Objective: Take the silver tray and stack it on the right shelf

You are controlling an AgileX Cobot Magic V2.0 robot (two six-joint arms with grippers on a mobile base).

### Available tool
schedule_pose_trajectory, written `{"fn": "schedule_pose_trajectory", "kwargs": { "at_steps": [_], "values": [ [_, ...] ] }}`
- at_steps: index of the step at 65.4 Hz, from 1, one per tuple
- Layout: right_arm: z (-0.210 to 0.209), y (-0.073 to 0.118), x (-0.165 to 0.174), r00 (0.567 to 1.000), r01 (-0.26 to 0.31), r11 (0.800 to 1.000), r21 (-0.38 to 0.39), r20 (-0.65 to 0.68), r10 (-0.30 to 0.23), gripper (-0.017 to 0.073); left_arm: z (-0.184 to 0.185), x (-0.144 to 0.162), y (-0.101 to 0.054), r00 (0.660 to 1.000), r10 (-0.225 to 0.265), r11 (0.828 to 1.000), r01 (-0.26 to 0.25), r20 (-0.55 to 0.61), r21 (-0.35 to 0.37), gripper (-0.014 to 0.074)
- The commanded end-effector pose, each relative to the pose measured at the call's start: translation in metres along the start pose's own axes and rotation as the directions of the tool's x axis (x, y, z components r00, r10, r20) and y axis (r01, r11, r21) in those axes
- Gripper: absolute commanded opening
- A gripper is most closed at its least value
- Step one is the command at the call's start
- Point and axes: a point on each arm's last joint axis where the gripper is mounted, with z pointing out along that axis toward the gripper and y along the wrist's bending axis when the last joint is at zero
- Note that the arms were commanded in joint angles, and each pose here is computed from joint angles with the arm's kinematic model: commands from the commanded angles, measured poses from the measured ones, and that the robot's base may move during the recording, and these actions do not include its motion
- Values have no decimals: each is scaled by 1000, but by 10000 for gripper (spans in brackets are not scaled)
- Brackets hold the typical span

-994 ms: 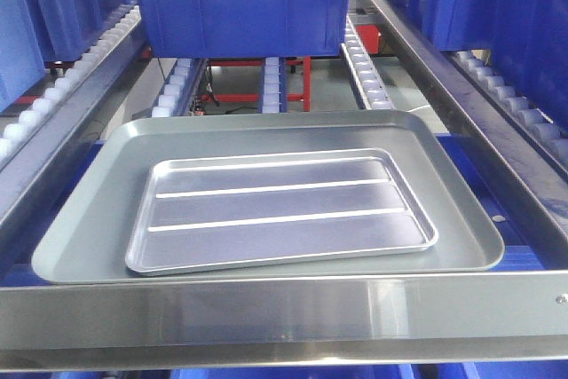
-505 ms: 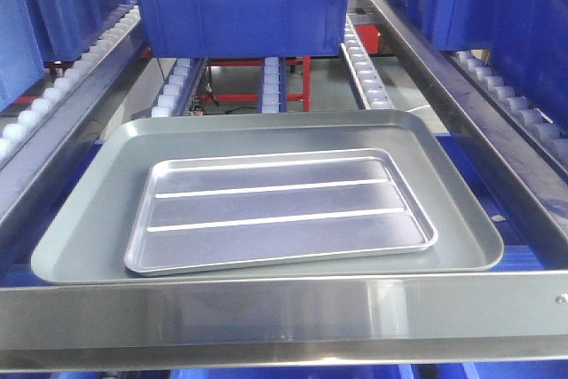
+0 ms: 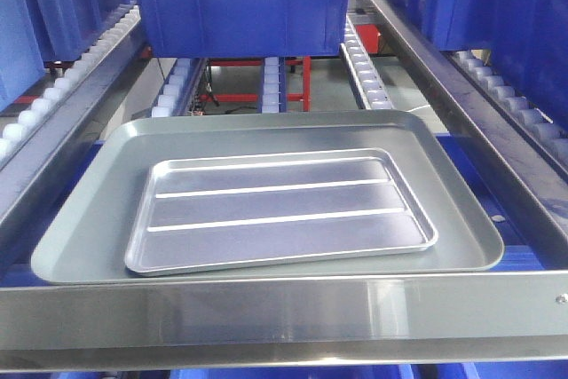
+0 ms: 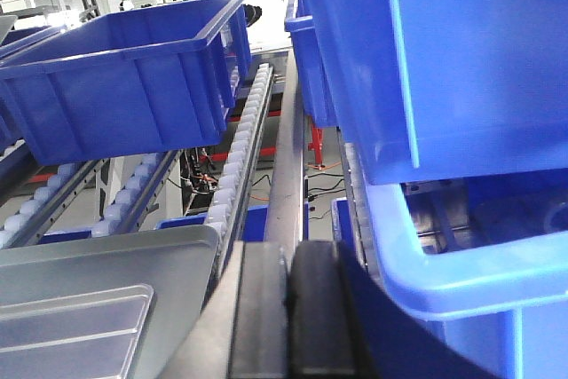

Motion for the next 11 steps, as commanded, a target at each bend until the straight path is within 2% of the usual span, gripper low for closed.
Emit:
{"fn": "schedule_pose_trajectory", "kwargs": {
  "at_steps": [1, 11],
  "values": [
    [-2, 2, -9, 995, 14, 1000, -22, 99, -12, 48, -1, 0, 1, 998, 2, 1000, -2, 66, -3, -92],
    [-2, 2, -9, 995, 14, 1000, -22, 99, -12, 48, -1, 0, 1, 998, 2, 1000, -2, 66, -3, -92]
  ]
}}
